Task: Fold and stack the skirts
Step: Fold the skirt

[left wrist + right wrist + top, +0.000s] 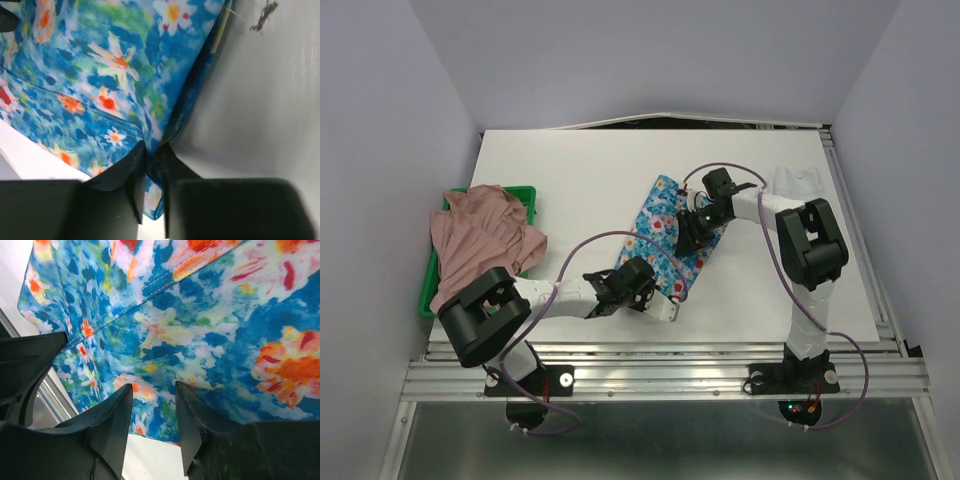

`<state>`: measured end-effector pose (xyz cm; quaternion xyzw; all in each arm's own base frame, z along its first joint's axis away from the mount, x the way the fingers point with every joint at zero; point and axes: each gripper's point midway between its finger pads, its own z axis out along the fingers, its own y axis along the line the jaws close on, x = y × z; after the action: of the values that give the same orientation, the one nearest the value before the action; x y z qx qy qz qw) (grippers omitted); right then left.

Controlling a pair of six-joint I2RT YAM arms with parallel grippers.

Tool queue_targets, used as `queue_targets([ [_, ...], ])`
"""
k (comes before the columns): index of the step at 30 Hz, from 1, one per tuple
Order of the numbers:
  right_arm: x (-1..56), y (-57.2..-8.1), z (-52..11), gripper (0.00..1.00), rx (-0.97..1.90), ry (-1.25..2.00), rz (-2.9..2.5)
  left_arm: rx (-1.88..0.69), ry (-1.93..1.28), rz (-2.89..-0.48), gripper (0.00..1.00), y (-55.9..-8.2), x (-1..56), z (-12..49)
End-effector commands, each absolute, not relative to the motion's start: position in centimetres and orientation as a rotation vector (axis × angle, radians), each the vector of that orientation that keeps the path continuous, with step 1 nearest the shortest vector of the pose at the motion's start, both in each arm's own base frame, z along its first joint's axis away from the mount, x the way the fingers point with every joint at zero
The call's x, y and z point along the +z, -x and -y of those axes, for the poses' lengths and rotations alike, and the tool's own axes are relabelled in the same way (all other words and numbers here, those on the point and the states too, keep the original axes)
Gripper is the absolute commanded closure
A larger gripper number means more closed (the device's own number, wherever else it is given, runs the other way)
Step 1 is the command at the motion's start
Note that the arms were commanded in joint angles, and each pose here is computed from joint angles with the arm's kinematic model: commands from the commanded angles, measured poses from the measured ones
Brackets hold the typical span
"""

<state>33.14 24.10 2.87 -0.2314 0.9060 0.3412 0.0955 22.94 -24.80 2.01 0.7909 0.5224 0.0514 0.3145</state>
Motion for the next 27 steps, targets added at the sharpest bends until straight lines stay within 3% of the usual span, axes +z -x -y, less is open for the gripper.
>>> queue_targets([
  [1,-0.3,-33.8,-22.3,0.54,0.838,0.733,-2.735,0.095,-2.131,-1.363,0.88,-22.2,0.7,24.8],
  [4,-0.4,-33.7,-22.2,0.55,0.828,0.752,-2.729,0.089,-2.141,-1.361,1.00,-22.0,1.4,24.8],
  [14,1.9,-34.2,-22.5,0.55,0.837,0.798,-2.668,-0.104,-2.164,-1.488,1.00,-19.9,5.9,25.7],
  [23,11.1,-37.6,-26.0,0.49,1.000,0.749,-2.433,-0.241,-2.276,-1.578,1.00,-17.5,5.3,25.3],
  [27,11.0,-36.0,-27.6,0.49,1.117,0.764,-2.448,-0.259,-2.257,-1.630,1.00,-17.7,4.1,25.9],
])
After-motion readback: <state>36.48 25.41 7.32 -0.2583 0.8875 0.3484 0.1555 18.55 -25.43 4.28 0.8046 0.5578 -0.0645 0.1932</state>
